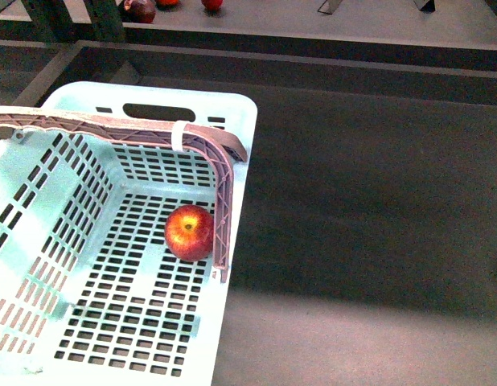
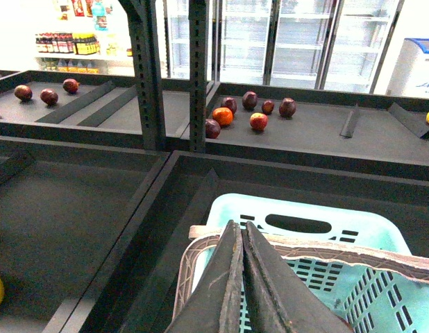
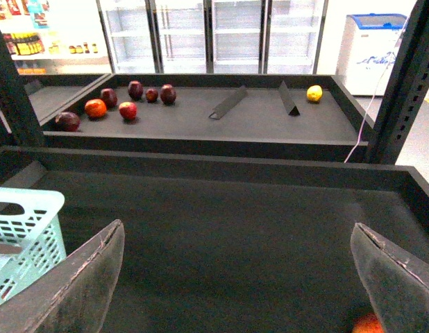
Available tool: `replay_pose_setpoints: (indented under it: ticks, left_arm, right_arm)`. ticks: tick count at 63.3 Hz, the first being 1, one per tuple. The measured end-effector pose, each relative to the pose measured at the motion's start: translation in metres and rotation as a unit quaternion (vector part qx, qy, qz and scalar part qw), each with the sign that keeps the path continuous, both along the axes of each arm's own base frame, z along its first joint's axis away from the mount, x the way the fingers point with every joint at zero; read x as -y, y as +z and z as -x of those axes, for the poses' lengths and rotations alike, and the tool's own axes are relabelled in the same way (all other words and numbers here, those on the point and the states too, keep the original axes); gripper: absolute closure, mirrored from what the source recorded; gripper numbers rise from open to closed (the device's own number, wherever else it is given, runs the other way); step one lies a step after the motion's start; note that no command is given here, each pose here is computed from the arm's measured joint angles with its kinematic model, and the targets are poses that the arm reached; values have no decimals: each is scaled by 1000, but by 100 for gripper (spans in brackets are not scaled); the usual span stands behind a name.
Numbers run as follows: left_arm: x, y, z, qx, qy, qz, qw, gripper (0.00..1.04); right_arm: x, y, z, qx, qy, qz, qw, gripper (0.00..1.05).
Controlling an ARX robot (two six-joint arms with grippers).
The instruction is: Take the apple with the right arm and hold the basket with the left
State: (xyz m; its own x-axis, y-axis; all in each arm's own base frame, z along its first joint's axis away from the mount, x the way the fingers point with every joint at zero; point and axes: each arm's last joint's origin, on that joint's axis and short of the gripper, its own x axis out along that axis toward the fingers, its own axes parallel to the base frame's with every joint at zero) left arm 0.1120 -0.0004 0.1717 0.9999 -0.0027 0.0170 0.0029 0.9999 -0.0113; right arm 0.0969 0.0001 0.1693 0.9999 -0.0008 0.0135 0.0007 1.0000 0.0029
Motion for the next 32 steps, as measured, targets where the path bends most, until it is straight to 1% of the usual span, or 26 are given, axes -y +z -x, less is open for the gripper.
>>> replay_pose_setpoints:
  ticks: [14, 18, 23, 32]
  left_arm:
    - [0, -1, 5, -1, 0, 0, 1000, 101]
    - [0, -5, 11, -18, 0, 0, 1000, 101]
    - [0, -3, 14, -4, 0, 0, 1000, 101]
    - [0, -3, 15, -3, 0, 0, 1000, 101]
  right_arm:
    - [0, 0, 0, 0, 0, 0, 1000, 9]
    - [0, 0, 0, 0, 0, 0, 1000, 9]
    - [0, 0, 0, 0, 0, 0, 1000, 9]
    - [0, 0, 0, 0, 0, 0, 1000, 9]
